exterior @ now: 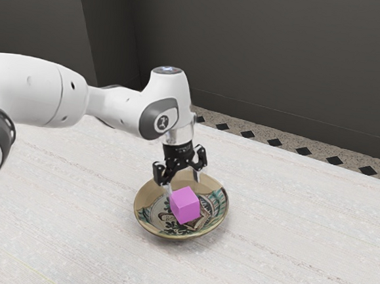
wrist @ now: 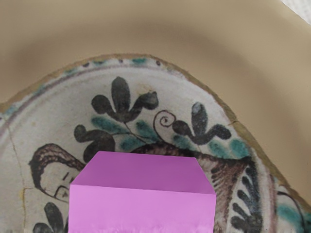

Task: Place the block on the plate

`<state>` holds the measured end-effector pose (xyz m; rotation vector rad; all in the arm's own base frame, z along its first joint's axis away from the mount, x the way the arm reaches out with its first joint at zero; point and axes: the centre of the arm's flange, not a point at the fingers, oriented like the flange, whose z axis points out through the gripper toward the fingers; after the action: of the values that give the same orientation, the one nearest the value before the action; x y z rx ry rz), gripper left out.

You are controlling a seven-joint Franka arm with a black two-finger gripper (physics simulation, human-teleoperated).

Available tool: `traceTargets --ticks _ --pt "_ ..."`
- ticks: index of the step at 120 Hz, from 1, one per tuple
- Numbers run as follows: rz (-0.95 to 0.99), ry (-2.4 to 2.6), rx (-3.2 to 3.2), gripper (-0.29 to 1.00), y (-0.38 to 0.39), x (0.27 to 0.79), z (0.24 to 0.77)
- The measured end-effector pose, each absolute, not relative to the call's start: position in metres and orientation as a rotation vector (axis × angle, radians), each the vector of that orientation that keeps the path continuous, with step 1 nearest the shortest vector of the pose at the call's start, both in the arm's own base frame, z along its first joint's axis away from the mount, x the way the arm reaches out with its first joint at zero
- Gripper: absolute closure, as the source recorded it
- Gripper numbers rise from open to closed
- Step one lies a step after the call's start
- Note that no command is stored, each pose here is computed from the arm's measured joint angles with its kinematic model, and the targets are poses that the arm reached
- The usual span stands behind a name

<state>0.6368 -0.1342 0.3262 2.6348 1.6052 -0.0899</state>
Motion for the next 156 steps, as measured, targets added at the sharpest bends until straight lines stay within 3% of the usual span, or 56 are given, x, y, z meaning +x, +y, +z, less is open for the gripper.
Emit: traceTargets --ticks 33,59,124,156 --pt "-0.105 1.614 2.622 0.02 -0.093 0.630 0.376" --pt "-0.143 1.580 2.683 0.01 -0.015 0.637 0.411" --pt "0.139 0.716 3.073 0.00 0.027 0.632 0.565" --pt "0.092 0.400 3.142 0.00 0.028 0.624 0.576"
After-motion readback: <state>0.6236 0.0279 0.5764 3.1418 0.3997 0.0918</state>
